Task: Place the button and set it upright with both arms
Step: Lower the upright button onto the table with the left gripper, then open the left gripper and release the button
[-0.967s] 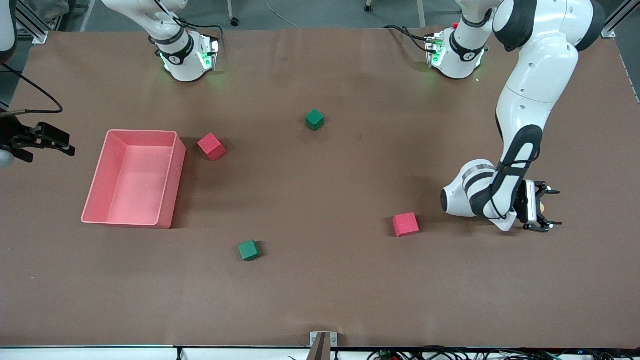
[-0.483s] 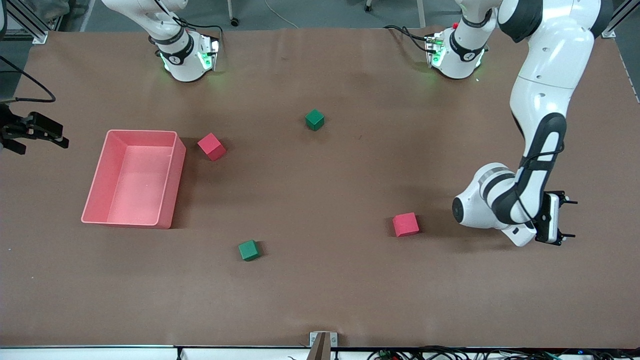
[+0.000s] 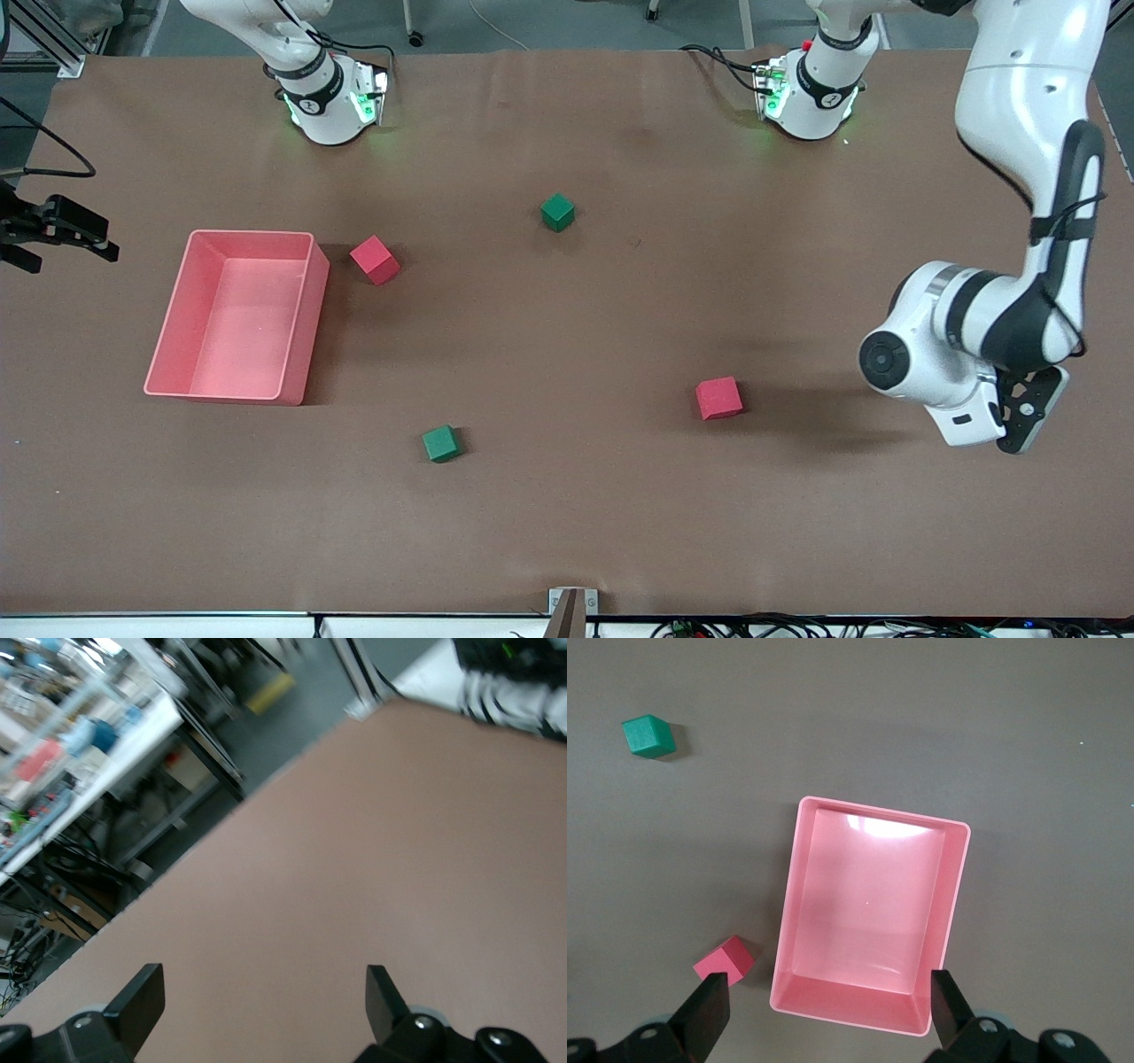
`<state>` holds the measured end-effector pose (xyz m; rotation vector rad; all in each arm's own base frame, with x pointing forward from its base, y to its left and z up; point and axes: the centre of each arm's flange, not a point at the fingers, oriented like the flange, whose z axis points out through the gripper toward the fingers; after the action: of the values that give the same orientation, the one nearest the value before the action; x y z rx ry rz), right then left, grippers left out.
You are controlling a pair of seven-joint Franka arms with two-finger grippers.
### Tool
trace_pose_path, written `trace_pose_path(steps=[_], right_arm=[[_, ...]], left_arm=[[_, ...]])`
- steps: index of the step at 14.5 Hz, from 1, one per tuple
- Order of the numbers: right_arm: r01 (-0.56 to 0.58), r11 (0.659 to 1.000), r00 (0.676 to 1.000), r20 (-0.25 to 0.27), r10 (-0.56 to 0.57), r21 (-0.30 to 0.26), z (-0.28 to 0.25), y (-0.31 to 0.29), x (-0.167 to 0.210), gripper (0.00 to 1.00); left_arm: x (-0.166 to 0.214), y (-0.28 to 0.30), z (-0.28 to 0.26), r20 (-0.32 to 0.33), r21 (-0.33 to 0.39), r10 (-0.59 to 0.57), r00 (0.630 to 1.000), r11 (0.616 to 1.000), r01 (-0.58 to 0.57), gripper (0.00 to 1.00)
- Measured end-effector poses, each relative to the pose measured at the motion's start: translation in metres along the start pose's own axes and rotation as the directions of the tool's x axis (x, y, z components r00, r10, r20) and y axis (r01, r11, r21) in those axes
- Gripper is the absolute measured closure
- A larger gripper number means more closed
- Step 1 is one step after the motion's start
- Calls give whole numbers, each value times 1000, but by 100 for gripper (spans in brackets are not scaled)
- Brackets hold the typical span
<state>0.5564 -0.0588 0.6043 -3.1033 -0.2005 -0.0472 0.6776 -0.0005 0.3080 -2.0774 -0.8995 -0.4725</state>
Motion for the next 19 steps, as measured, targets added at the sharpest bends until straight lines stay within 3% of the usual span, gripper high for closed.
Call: trace_pose_path(steps=[3,5,7,10,14,16,19], right_arm=[[-28,1000,1000,7,28,2,1,-23,4,0],[-27,1000,1000,13,27,3,2,-33,6,0],[-29,1000,1000,13,29,3,2,-33,6,0],[-32,999,999,8,32,3,0,-30,5,0],[-37,999,999,-1,37,1,-5,-27,5,0],[-35,999,999,3,35,2,-5,-28,5,0],[-36,999,999,3,36,2,-6,-27,4,0]], left_arm=[[15,-16,-31,175,-138,160,971,981,-137,0],[24,-27,-53,233,-250,276,933,944,-216,0],[31,-40,-72,260,-383,412,873,874,-298,0],[54,-72,-87,242,-579,572,784,733,-356,0],[80,-127,-100,187,-757,703,686,548,-356,0],[90,-155,-115,175,-804,709,683,504,-316,0],[100,-193,-153,155,-840,696,701,466,-277,0]])
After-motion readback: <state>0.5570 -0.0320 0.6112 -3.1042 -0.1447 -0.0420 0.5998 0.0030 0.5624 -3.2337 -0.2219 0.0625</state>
